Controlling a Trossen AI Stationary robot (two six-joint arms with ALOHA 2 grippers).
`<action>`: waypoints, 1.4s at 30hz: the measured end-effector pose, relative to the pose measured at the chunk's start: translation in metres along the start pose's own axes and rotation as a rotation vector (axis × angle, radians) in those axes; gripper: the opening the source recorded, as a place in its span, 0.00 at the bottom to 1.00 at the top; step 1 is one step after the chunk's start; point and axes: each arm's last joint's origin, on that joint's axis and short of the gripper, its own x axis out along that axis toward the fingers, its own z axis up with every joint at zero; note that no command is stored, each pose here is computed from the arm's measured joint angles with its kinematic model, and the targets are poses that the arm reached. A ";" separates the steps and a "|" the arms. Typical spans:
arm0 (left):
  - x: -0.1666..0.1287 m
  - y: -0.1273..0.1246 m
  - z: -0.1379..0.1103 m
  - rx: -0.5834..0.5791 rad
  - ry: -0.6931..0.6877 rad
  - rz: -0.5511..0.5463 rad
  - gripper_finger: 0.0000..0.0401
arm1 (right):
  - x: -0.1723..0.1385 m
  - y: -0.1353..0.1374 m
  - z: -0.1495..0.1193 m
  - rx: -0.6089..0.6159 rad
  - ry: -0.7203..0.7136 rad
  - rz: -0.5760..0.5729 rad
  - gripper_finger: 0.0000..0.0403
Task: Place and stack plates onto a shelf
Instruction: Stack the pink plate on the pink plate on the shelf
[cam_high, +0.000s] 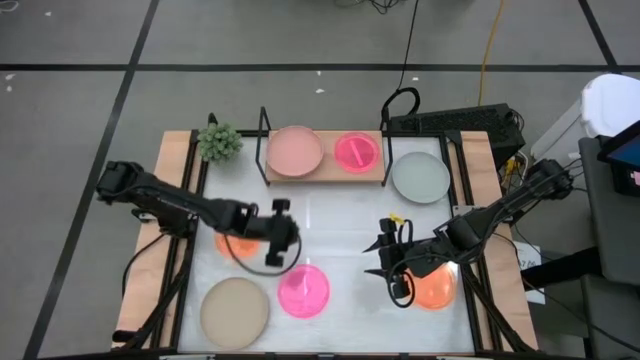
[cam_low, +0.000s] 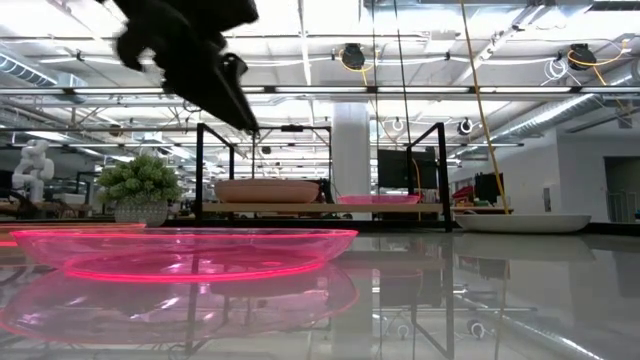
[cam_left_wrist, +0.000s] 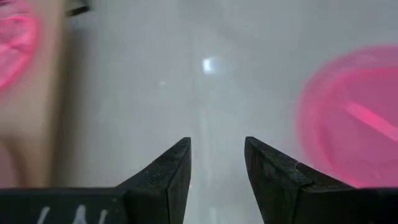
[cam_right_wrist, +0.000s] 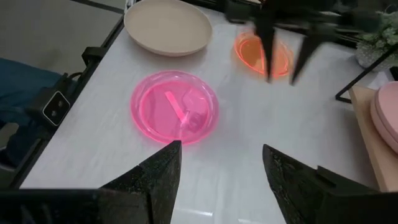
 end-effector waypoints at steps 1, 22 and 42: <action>-0.002 -0.007 -0.001 0.009 0.010 -0.017 0.39 | 0.001 0.001 0.000 0.000 0.000 0.002 0.51; -0.031 -0.102 -0.015 0.444 -0.034 -0.211 0.39 | 0.024 0.009 0.000 0.014 -0.004 0.004 0.51; 0.018 -0.108 -0.028 1.175 0.051 -0.203 0.39 | 0.024 0.010 0.002 -0.001 -0.022 0.005 0.51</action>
